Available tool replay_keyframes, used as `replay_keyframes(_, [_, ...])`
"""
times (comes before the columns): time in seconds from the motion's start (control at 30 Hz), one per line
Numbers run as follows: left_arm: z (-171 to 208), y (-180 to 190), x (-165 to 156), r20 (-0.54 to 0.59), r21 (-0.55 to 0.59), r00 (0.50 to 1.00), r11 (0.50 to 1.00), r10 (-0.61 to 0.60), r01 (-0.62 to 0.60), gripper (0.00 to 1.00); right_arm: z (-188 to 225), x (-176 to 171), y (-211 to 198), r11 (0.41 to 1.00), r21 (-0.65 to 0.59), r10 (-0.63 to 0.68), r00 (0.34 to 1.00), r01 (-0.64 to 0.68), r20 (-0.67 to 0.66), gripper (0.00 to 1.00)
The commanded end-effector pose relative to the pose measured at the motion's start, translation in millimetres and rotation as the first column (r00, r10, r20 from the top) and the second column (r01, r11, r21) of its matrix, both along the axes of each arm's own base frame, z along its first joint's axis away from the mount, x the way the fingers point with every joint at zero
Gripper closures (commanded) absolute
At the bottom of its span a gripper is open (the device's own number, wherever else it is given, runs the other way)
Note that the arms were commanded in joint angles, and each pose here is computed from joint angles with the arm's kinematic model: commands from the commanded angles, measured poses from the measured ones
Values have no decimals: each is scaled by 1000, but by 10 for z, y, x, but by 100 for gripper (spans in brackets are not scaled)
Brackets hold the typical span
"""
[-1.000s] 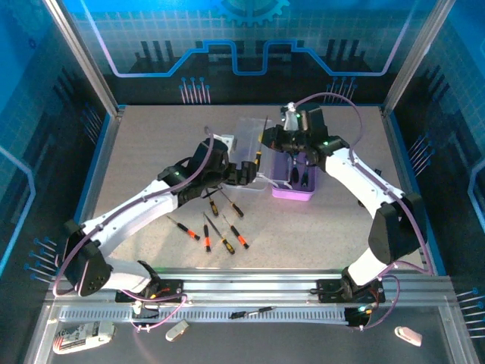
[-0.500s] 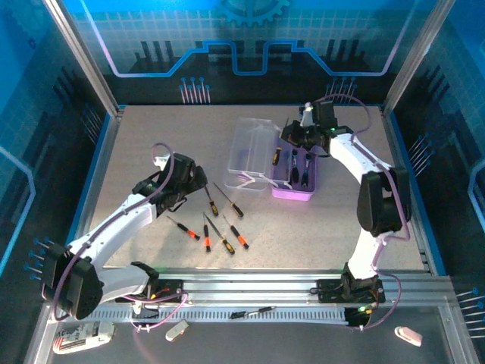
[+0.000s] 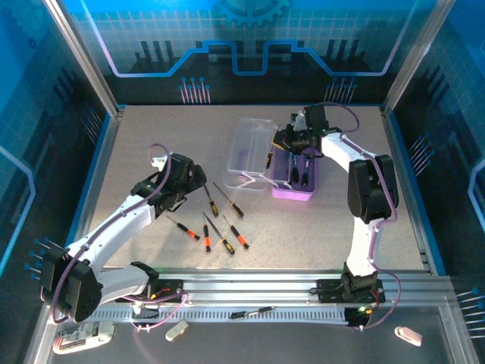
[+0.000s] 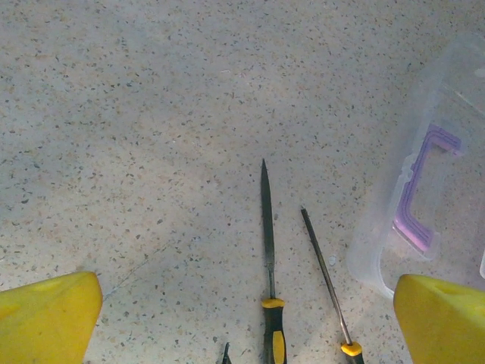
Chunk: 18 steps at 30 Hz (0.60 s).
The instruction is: Pack the tool kit
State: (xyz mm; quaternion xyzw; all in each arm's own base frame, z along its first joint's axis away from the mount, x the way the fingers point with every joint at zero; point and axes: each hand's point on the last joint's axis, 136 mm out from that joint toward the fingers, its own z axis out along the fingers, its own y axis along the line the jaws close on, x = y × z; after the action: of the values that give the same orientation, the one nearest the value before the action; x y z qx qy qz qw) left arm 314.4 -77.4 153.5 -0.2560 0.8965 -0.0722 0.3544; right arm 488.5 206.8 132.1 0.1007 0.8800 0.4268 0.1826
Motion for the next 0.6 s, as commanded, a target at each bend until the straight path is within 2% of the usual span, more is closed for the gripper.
replay_keyframes(0.0, [-87,9,-15,-18,-15,1000,1000,15,-16,1,75,27,133,998,45,36,999,-36,5,88])
replay_keyframes(0.1, [-77,-1,-16,-14,-25,1000,1000,14,-14,1,96,26,136,998,52,40,999,-40,2,74])
replay_keyframes(0.2, [-90,-14,-30,-17,-36,1000,999,12,-13,2,123,7,123,998,50,38,999,-38,0,66])
replay_keyframes(0.57, [-143,-117,-17,-27,-76,999,997,-25,23,3,382,-78,-36,999,47,10,999,-13,44,68])
